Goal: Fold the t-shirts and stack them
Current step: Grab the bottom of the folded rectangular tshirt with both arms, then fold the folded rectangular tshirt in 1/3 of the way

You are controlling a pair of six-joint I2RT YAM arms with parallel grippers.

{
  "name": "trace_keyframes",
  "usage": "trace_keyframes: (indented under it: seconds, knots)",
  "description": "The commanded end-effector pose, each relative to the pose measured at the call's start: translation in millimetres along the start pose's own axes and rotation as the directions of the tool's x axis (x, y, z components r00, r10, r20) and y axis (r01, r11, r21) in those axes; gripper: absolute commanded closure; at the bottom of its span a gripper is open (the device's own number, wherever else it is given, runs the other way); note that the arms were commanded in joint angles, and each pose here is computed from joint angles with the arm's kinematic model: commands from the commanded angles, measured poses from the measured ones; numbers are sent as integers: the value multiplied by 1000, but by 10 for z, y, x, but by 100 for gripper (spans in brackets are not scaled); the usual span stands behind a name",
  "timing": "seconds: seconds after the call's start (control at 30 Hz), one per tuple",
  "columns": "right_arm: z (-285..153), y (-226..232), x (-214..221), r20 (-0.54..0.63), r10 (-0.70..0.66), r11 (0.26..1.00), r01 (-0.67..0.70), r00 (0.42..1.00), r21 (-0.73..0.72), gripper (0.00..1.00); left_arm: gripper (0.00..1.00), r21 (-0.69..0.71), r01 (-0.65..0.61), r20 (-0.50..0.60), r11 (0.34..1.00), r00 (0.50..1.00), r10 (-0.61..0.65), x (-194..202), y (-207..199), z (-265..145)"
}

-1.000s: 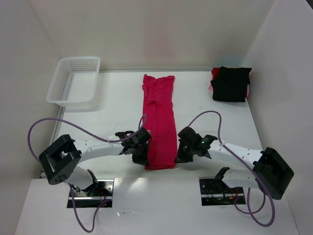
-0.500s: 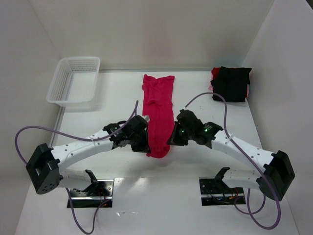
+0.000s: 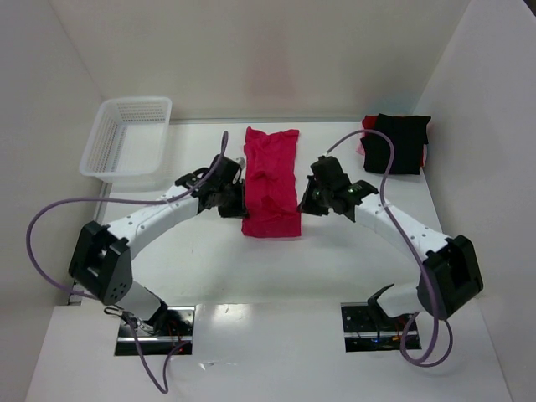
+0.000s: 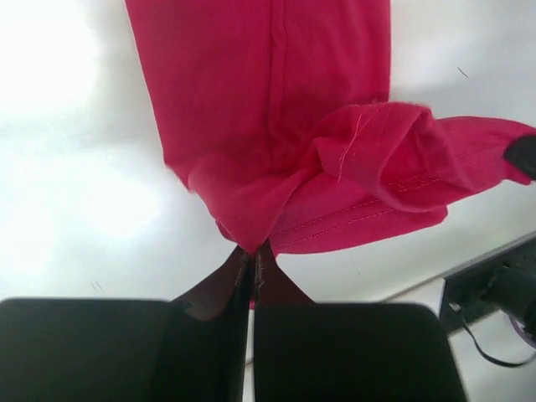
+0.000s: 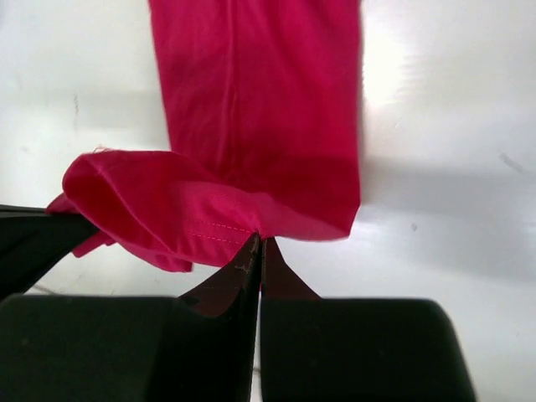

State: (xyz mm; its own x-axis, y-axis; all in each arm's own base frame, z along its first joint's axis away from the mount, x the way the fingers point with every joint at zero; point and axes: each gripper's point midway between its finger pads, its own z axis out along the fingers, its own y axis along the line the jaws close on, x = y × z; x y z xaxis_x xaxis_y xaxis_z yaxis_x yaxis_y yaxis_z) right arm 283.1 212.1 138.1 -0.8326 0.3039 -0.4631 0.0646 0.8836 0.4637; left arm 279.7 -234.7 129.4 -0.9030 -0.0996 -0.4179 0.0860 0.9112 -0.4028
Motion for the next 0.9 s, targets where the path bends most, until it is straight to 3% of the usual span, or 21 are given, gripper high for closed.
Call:
trace_keyframes:
  seconds: [0.0, 0.3, 0.63, 0.8, 0.83, 0.87]
  knots:
    - [78, 129, -508, 127, -35, 999, 39, 991, -26, 100, 100, 45, -79, 22, 996, 997, 78, -272, -20, 100]
    - [502, 179, -1020, 171, -33, 999, 36, 985, -12, 100, 100, 82, -93, -2, 992, 996, 93, -725, 54, 453]
    - [1012, 29, -1097, 126, -43, 999, 40, 991, 24, 100, 96, 105, -60, -42, 993, 997, 64, -1059, 321, 978]
    - [1143, -135, -1314, 154, -21, 999, 14, 988, 44, 100, 89, 113, -41, -27, 993, 999, 44, -1223, 395, 1061]
    - [1159, -109, -1327, 152, -21, 999, 16, 988, 35, 100, 84, 125, -56, -19, 991, 998, 59, -1256, 366, 1044]
    - [1197, -100, -1354, 157, -32, 999, 27, 987, 32, 100, 72, 122, -58, -12, 991, 998, 60, -1285, 423, 1072]
